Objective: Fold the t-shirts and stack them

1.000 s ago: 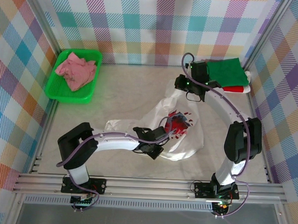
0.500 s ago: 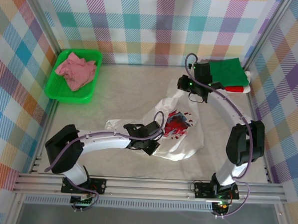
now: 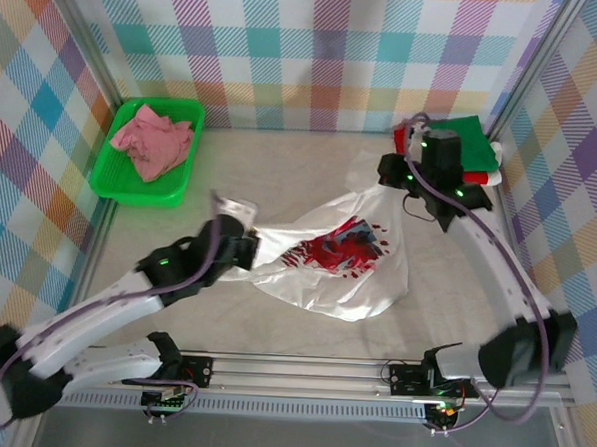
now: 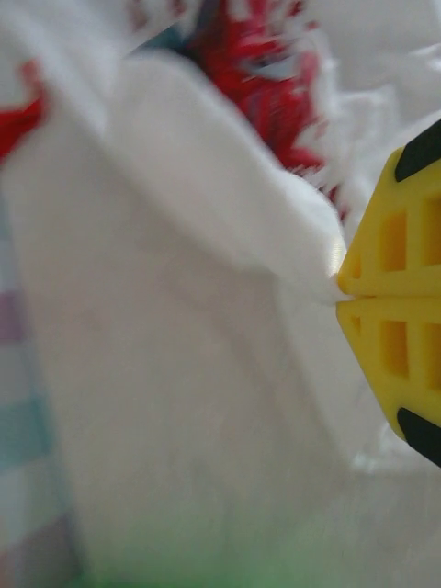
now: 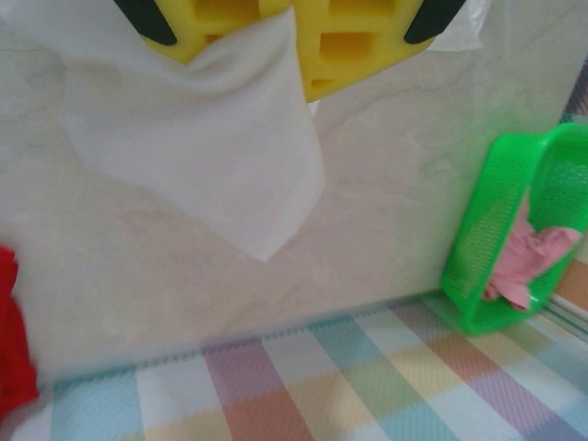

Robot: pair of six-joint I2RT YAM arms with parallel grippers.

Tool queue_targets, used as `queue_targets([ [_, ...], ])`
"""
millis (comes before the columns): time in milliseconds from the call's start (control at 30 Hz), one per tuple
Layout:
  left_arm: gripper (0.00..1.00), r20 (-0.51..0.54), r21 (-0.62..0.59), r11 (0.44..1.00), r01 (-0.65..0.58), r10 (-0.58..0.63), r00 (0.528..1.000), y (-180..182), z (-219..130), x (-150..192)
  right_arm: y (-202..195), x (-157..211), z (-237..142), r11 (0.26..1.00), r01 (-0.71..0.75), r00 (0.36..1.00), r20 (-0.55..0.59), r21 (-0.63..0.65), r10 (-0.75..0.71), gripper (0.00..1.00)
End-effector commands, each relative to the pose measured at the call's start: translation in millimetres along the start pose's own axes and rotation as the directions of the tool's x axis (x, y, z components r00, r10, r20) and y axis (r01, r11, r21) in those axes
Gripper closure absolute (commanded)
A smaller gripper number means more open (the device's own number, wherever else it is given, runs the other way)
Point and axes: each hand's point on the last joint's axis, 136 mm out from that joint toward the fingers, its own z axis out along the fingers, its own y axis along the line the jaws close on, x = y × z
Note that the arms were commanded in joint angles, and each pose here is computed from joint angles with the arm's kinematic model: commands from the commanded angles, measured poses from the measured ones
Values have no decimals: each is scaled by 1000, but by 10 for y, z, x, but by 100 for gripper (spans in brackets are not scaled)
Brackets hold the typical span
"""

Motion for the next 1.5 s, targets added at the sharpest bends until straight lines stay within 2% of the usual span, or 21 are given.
queue_targets([
  [0,100,138,-166,986,-32,55,989,512,-363,-213,53,-103,-559,997,74,992,102,16,-75,100],
  [200,100,332,-233,973,0,80,940,885,-1091,-638,185,-196,-1628,985,171,936,308,32,-172,100],
  [300,100,431,-165,986,16,58,900,917,-1479,-857,292,-262,-2179,981,191,893,410,25,-185,100],
  [400,100,474,-62,998,10,21,880,861,-1768,-989,450,-280,-2624,976,216,857,484,-25,-177,100],
  [533,100,449,80,995,-67,24,893,633,-1989,-1191,611,-311,-3068,966,248,817,551,-68,-171,100],
  [600,100,434,77,993,-93,50,900,604,-2047,-1366,711,-382,-3222,960,263,797,583,-97,-159,100],
  [700,100,483,27,997,-66,45,874,669,-2155,-1712,774,-556,-3190,961,260,800,579,-94,-160,100],
  [833,100,479,-160,985,-65,135,867,805,-2016,-2040,691,-911,-2744,974,226,817,545,-5,-187,100],
  [900,100,474,-199,976,-86,173,863,722,-1811,-2173,705,-1099,-2364,973,230,837,509,6,-201,100],
  [967,100,425,-275,958,-85,201,882,773,-1533,-2259,698,-1265,-1979,974,227,854,478,15,-207,100],
  [1033,100,378,-285,958,-27,138,916,996,-1167,-2278,644,-1434,-1591,973,226,866,447,51,-224,100],
  [1100,100,330,-196,976,97,-28,944,1274,-648,-2188,543,-1588,-1124,972,220,884,405,79,-233,100],
  [1133,100,301,-202,971,131,-65,951,1426,-409,-2125,496,-1620,-896,974,213,894,389,72,-224,100],
  [1200,100,219,-254,958,137,-81,972,1685,203,-1899,327,-1612,-273,983,178,923,339,48,-184,100],
  [1267,100,133,-241,960,143,-114,985,1835,799,-1660,135,-1557,343,987,153,944,288,45,-160,100],
  [1300,100,84,-245,958,149,-132,988,1927,1095,-1536,25,-1540,654,989,141,952,269,49,-149,97],
  [1333,100,52,-252,957,143,-134,990,1992,1334,-1440,-59,-1532,916,991,127,959,250,45,-134,83],
  [1367,86,18,-265,955,133,-133,991,2073,1587,-1328,-163,-1542,1197,994,101,971,217,35,-106,73],
  [1400,66,-15,-286,951,114,-123,992,2154,1802,-1248,-252,-1577,1430,998,62,981,185,25,-65,60],
  [1433,52,-41,-319,942,105,-125,991,2236,1938,-1199,-302,-1630,1570,999,37,986,163,22,-40,47],
  [1467,53,-71,-349,932,97,-130,989,2305,2030,-1180,-301,-1659,1693,999,35,990,133,5,-35,40],
])
